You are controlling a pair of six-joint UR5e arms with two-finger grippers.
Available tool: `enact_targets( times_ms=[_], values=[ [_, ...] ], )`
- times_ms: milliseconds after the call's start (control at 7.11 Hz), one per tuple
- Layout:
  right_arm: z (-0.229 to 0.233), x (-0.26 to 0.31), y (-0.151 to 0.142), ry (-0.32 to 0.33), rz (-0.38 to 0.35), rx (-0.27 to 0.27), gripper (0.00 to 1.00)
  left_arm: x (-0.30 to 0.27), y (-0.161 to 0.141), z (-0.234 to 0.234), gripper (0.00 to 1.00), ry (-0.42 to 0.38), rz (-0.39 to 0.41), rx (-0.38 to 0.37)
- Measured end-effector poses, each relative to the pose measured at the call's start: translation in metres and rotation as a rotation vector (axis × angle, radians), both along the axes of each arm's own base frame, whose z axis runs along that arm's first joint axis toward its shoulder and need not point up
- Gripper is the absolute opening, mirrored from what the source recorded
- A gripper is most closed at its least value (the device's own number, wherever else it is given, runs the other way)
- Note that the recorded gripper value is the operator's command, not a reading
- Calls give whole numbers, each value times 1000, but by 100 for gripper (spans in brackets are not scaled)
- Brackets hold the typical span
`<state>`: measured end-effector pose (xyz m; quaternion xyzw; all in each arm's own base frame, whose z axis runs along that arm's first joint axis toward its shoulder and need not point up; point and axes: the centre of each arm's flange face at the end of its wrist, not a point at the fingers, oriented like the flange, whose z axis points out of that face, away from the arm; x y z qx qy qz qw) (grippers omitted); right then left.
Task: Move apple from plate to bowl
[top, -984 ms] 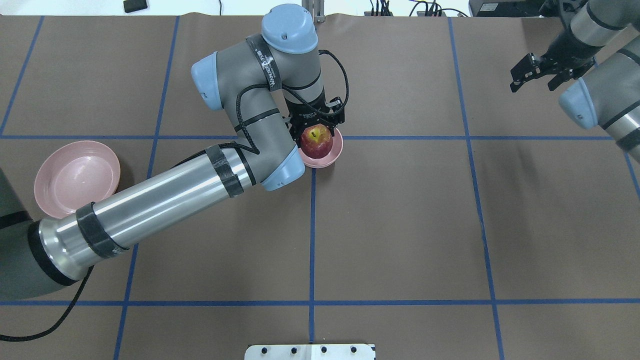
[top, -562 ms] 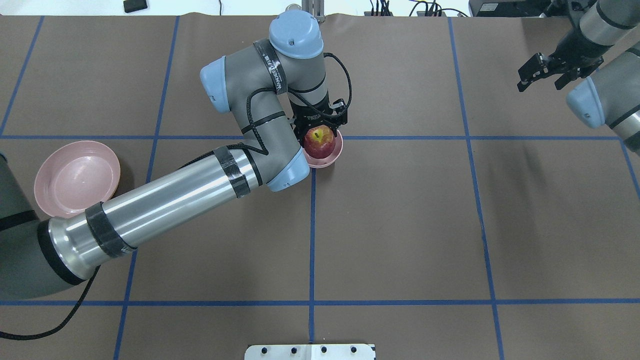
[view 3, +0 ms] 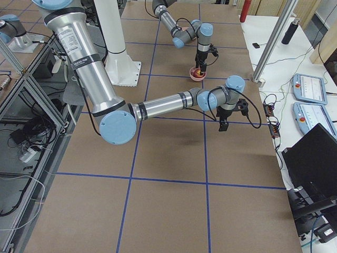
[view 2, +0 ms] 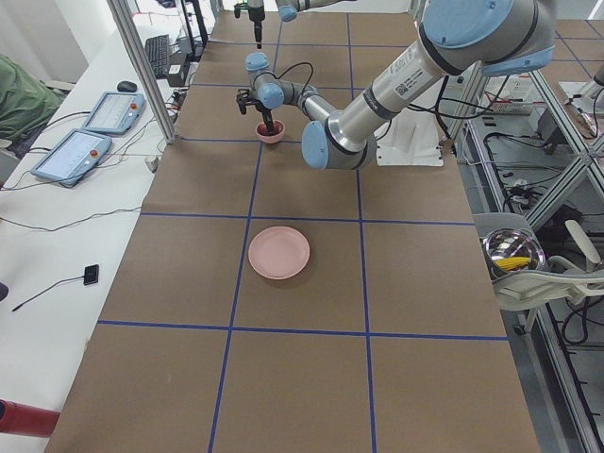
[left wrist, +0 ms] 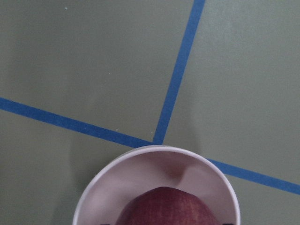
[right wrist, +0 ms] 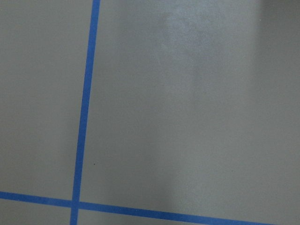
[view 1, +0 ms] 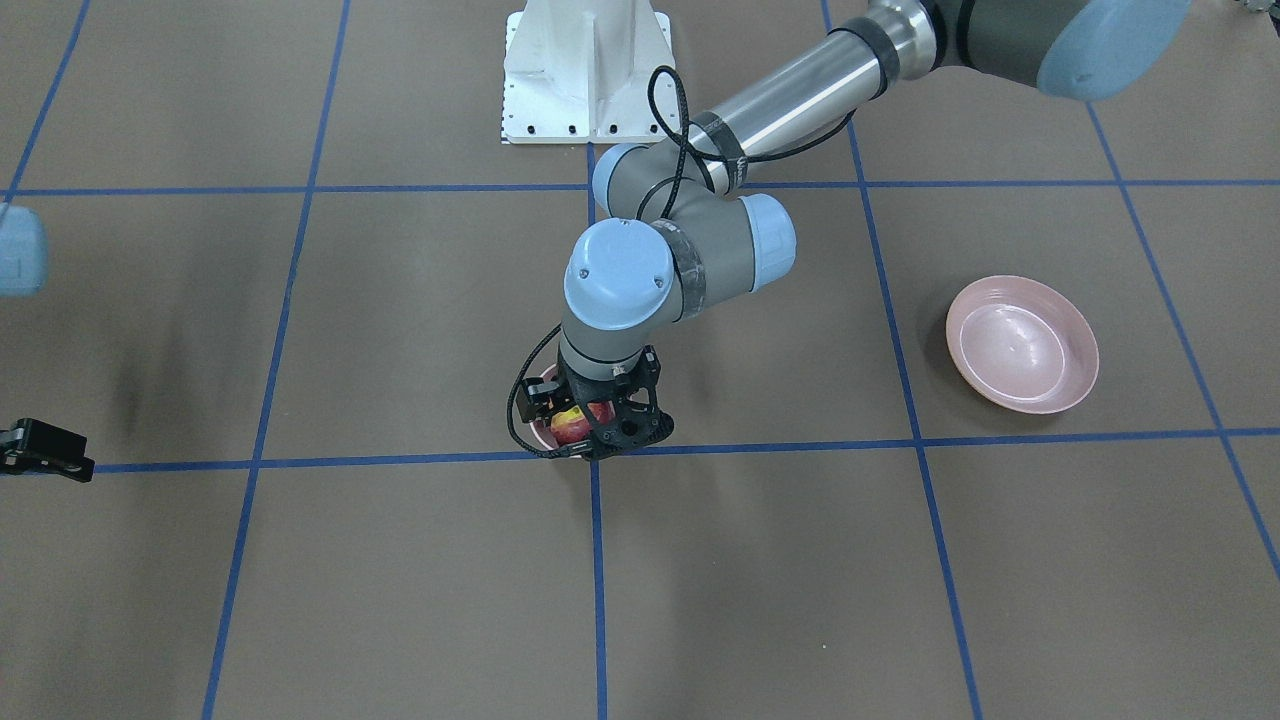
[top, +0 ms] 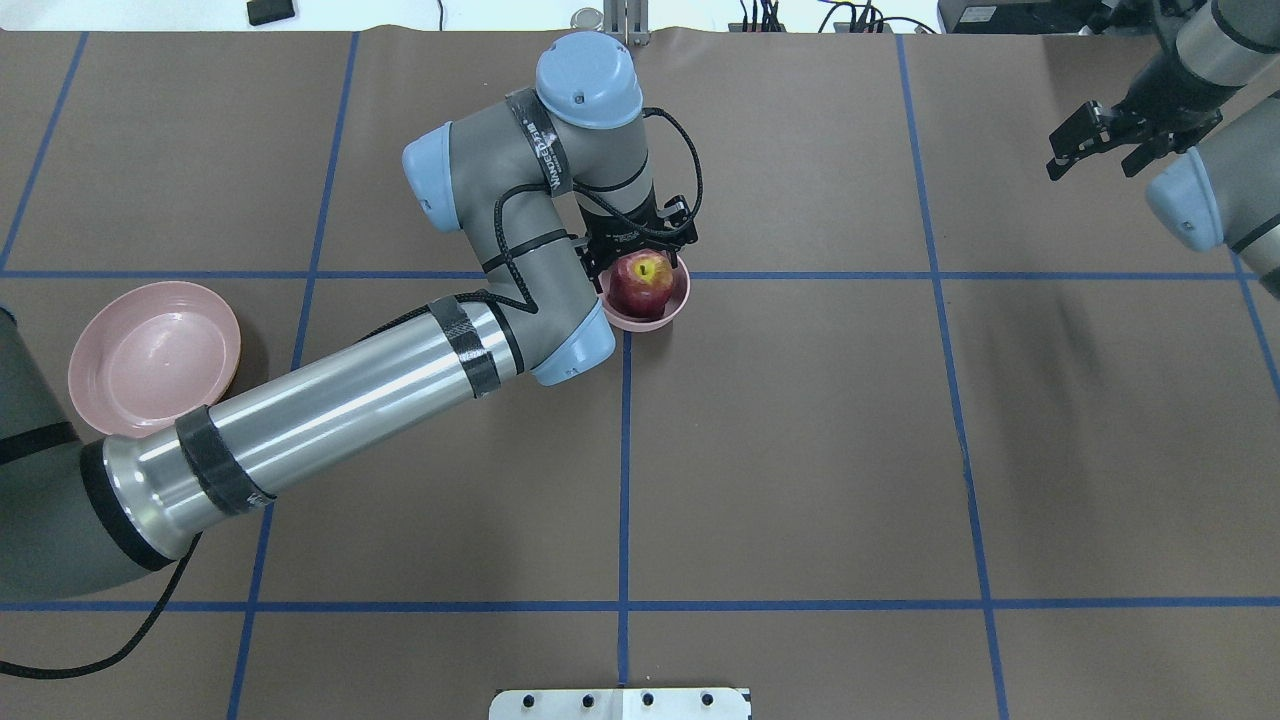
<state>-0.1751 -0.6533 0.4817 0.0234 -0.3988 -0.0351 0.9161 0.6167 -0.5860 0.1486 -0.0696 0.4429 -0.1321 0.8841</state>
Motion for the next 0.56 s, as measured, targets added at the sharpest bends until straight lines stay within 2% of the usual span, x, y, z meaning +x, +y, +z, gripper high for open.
enact_targets(
  times_ms=[281, 562],
  values=[
    [4, 16, -2, 7, 13, -6, 100, -15, 2, -4, 99, 15, -17, 30],
    [37, 58, 4, 44, -22, -1, 100, -86, 2, 14, 99, 8, -29, 93]
  ],
)
